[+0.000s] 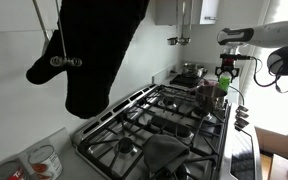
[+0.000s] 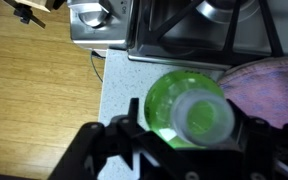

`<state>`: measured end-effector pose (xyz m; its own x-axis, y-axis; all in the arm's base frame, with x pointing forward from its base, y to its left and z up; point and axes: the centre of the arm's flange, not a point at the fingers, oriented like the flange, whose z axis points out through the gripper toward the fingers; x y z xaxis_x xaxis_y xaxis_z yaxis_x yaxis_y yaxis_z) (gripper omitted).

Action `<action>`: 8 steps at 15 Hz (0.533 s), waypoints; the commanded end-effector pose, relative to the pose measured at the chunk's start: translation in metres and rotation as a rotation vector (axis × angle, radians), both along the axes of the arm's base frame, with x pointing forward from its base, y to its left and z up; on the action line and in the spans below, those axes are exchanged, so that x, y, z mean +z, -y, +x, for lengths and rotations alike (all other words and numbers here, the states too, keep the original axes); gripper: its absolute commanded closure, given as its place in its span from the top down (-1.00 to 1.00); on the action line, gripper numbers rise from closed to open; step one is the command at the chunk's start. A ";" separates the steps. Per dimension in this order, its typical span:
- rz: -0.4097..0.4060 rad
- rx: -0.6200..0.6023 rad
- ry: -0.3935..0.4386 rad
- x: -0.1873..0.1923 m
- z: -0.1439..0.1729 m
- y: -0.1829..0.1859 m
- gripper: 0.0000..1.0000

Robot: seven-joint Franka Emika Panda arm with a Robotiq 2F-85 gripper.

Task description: Move the pot to the right, then remove the cloth from the pot handle and pour water in the pot

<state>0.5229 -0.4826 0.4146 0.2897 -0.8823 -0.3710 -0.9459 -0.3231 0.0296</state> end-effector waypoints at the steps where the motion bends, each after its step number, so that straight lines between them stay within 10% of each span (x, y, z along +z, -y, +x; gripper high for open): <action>1: 0.047 -0.024 0.004 0.003 0.008 0.005 0.02; 8: -0.037 -0.056 0.010 0.032 0.010 -0.030 -0.09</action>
<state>0.5321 -0.4709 0.4253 0.2803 -0.8839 -0.3742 -0.9494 -0.3130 0.0280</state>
